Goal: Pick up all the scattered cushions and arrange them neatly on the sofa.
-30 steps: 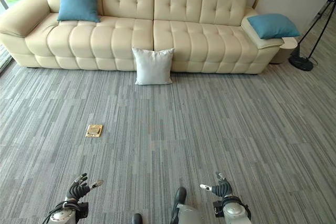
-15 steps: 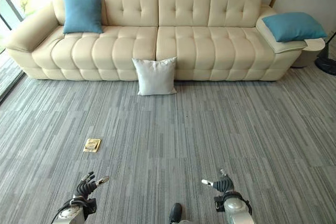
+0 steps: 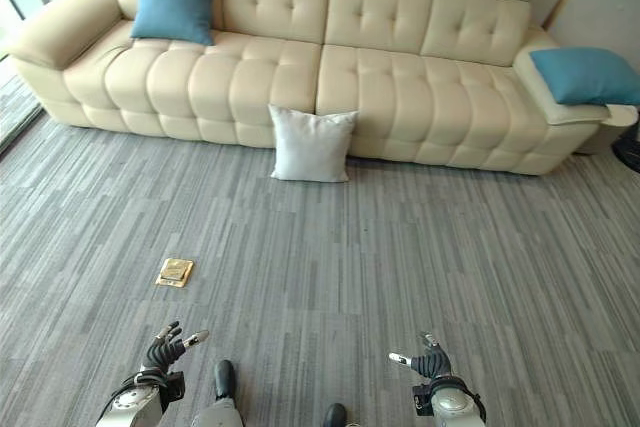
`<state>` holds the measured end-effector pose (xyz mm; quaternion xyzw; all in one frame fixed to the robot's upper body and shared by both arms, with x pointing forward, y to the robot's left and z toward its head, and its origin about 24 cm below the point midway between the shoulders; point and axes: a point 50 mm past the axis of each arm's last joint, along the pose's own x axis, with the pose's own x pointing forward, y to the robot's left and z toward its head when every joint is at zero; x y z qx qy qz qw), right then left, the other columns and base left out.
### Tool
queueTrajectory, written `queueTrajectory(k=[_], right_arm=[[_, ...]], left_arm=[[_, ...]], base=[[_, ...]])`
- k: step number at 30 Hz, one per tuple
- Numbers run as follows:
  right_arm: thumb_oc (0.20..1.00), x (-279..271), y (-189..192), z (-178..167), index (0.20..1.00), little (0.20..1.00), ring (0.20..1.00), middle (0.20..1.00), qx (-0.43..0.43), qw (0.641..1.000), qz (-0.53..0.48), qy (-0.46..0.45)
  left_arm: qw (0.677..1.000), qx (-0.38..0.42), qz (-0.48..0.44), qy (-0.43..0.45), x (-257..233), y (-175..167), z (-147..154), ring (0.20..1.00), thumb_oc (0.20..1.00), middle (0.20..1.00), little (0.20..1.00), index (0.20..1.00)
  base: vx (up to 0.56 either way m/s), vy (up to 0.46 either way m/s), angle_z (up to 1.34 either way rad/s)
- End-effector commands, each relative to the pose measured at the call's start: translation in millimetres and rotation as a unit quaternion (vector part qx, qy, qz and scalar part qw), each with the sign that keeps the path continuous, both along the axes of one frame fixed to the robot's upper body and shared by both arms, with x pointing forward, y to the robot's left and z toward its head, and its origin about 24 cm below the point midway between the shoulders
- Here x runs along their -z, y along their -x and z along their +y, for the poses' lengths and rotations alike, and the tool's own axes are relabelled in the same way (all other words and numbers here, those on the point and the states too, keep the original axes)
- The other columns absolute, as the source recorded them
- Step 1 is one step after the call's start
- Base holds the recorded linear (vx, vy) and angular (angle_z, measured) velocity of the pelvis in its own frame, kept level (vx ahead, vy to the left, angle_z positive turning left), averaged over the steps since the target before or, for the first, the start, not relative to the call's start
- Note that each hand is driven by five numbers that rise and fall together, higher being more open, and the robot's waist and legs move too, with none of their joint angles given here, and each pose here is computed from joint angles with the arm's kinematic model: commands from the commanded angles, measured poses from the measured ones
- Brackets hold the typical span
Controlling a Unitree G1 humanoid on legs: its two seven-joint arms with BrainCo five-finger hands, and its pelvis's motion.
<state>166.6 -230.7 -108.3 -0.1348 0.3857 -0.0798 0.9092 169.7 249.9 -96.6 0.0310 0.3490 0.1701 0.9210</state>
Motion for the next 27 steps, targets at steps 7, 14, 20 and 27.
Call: queueTrajectory(k=[7, 14, 20, 27], right_arm=[[1.000, -9, -21, 7, 1.000, 1.000, 1.000, 1.000, -0.026, 0.999, -0.028, 0.007], [1.000, -14, -28, 6, 1.000, 1.000, 1.000, 1.000, -0.038, 0.999, -0.034, 0.014], [1.000, -10, -20, -2, 1.000, 1.000, 1.000, 1.000, -0.021, 0.999, -0.024, 0.019], [1.000, -14, -22, -11, 1.000, 1.000, 1.000, 1.000, -0.011, 0.999, -0.032, 0.019]], left_arm=[[0.998, 0.016, -0.004, -0.057, -11, 1, 25, 1.000, 1.000, 1.000, 1.000, 1.000], [0.998, 0.031, -0.019, -0.058, -17, -4, 26, 1.000, 1.000, 1.000, 1.000, 1.000], [0.998, 0.040, -0.032, -0.040, -17, -13, 14, 1.000, 1.000, 1.000, 1.000, 1.000], [0.999, 0.022, -0.046, 0.011, -14, -16, -1, 1.000, 1.000, 1.000, 1.000, 1.000]], base=[[0.17, 0.288, -0.06], [0.15, 0.065, -0.36], [0.30, -0.164, 0.06], [0.25, -0.224, 0.07]])
